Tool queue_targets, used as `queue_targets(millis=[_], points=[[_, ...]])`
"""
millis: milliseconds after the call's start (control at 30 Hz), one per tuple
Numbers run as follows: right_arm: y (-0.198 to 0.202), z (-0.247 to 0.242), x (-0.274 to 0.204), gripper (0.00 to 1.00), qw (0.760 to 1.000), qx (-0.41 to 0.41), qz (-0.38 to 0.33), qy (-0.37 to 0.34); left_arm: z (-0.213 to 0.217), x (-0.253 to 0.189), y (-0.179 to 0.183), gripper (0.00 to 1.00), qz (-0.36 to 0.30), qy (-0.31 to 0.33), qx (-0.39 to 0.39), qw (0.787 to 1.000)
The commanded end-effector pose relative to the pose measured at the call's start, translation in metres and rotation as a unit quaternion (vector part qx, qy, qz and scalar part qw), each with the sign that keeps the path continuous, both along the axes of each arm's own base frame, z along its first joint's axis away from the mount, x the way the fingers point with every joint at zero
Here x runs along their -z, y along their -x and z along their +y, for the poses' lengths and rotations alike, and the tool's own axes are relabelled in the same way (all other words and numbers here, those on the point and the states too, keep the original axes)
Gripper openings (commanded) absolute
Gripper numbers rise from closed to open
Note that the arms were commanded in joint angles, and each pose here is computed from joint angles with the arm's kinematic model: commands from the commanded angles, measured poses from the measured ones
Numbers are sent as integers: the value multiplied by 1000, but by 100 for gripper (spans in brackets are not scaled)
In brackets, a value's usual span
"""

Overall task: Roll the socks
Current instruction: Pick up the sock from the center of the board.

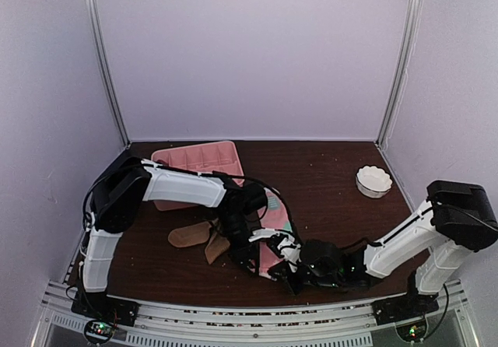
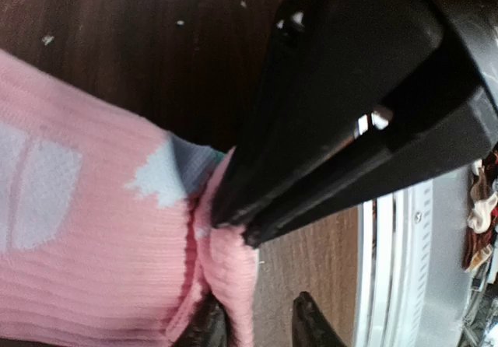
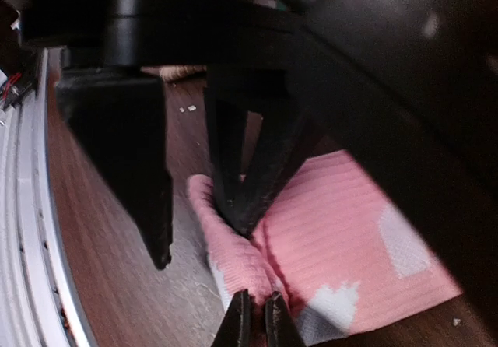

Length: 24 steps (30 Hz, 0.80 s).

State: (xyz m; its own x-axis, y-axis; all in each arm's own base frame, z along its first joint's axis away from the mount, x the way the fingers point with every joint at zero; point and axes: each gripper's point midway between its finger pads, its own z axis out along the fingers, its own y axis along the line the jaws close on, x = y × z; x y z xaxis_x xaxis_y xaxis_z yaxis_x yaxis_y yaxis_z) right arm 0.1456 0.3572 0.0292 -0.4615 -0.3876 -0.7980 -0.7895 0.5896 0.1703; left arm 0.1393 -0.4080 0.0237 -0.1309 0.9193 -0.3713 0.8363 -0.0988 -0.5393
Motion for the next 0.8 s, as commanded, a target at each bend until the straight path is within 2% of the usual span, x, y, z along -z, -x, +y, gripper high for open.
queue_targets(millis=[0,33,200,300,533,667,767], points=[[7,-26,45,0,990,40,137,20,15,9,-17,44,-77,-21,6,997],[8,-27,49,0,987,40,154,19,15,3,-19,56,-92,-10,7,996],[13,-38,67,0,975,55,215,26,18,-29,-25,83,-160,48,17,986],[13,-47,73,0,970,68,234,27,19,-47,-22,83,-185,86,32,978],[13,-69,88,0,954,100,283,23,24,-46,-8,82,-211,133,92,964],[18,-72,92,0,947,101,306,15,18,-44,-8,85,-259,172,131,941],[23,-72,89,0,944,94,317,-4,0,-44,-23,87,-288,189,126,930]])
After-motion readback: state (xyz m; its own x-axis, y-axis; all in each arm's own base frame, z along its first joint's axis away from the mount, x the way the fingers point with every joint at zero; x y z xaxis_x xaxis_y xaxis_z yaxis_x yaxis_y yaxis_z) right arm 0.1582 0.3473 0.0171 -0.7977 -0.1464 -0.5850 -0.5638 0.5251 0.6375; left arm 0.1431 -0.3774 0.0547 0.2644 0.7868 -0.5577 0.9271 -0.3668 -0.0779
